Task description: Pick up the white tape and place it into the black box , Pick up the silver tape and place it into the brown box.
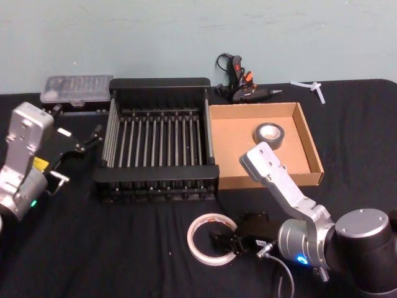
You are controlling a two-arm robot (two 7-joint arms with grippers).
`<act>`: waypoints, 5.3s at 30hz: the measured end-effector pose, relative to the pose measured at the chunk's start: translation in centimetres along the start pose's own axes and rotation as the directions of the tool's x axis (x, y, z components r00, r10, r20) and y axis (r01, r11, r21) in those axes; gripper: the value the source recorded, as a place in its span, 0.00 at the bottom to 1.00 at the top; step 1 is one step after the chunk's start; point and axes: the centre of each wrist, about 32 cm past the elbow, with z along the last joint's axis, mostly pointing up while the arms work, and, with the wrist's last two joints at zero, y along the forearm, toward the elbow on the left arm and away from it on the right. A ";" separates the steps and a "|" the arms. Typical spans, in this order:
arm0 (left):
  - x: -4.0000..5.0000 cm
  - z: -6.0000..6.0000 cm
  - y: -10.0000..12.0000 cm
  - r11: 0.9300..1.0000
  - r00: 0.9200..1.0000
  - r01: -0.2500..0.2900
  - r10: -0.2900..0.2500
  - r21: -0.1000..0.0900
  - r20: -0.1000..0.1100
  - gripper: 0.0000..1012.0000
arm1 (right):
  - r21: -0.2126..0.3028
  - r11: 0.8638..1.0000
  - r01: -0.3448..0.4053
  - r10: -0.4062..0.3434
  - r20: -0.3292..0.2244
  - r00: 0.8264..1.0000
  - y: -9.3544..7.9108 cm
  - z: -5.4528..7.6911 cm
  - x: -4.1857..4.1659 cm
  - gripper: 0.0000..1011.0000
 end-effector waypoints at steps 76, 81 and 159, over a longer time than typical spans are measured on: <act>0.00 0.0 0.0 1.000 1.000 0.000 0.000 0.000 0.000 0.99 | 0.033 0.999 0.002 -0.002 -0.006 1.000 -0.6 0.0 0.15 0.10; 0.00 0.0 0.0 1.000 1.000 0.000 0.000 0.000 0.000 0.99 | 0.048 0.999 0.006 -0.006 -0.001 1.000 -1.0 0.3 0.22 0.10; 0.00 0.0 0.0 1.000 1.000 0.000 0.000 0.000 0.000 0.99 | 0.437 0.891 0.124 -0.272 0.296 0.916 5.8 11.7 6.89 0.10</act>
